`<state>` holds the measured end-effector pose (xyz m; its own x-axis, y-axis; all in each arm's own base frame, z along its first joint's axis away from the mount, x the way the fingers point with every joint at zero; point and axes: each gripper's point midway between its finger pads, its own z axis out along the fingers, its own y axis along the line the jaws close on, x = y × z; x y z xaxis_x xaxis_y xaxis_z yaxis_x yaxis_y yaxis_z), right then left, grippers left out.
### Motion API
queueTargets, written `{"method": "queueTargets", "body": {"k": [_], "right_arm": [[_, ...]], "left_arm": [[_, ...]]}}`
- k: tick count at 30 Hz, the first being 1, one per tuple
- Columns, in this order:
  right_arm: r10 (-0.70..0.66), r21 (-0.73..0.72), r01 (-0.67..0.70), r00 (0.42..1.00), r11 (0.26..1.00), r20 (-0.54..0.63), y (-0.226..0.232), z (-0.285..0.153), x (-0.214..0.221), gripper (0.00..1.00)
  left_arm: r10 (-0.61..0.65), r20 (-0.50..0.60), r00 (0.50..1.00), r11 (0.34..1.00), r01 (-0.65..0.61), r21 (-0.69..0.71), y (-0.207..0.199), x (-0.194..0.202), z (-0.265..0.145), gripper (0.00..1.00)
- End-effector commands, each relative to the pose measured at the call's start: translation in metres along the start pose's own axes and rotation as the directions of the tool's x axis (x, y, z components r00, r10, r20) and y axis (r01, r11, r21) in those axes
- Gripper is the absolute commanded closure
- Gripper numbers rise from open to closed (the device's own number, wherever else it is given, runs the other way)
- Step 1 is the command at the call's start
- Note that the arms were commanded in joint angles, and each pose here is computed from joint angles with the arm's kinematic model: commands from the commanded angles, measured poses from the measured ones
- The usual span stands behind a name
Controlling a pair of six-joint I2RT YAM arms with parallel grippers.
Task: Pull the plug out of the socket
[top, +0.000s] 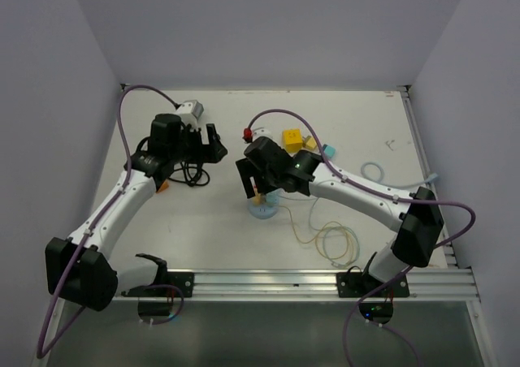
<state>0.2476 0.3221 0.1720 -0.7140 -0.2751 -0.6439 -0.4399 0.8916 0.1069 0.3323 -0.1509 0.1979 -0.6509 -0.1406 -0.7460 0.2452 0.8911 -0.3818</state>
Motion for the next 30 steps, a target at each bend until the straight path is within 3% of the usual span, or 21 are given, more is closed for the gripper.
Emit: {"method": "queueTargets", "body": {"k": [1, 8, 10, 16, 19, 23, 30], "right_arm": [[0.086, 0.124, -0.088, 0.996, 0.988, 0.019, -0.025, -0.005, -0.006, 0.22], [0.188, 0.083, -0.187, 0.982, 0.979, -0.005, -0.045, 0.013, -0.003, 0.32], [0.165, 0.024, -0.165, 0.986, 0.986, -0.006, -0.046, 0.016, -0.008, 0.33], [0.166, 0.077, -0.163, 0.986, 0.984, -0.032, -0.076, 0.024, 0.000, 0.42], [0.123, -0.001, -0.124, 0.990, 0.992, -0.065, -0.064, 0.024, 0.002, 0.42], [0.185, 0.028, -0.183, 0.978, 0.983, -0.099, -0.065, 0.027, 0.010, 0.43], [0.307, 0.082, -0.300, 0.947, 0.950, -0.096, -0.071, 0.035, 0.029, 0.41]], "left_arm": [[0.051, 0.079, 0.996, 0.992, -0.060, 0.110, -0.022, -0.017, -0.010, 0.10], [0.101, 0.063, 0.993, 0.976, -0.111, 0.187, -0.032, -0.002, -0.019, 0.11], [0.092, 0.043, 0.995, 0.980, -0.098, 0.175, -0.029, 0.005, -0.020, 0.11], [0.000, -0.028, 1.000, 0.982, 0.005, 0.188, -0.035, 0.047, -0.012, 0.12], [-0.010, -0.066, 0.998, 0.978, 0.023, 0.208, -0.053, 0.072, -0.005, 0.13], [-0.048, -0.117, 0.992, 0.969, 0.074, 0.235, -0.071, 0.100, 0.003, 0.14], [-0.097, -0.124, 0.987, 0.976, 0.119, 0.181, -0.077, 0.102, 0.012, 0.16]]}}
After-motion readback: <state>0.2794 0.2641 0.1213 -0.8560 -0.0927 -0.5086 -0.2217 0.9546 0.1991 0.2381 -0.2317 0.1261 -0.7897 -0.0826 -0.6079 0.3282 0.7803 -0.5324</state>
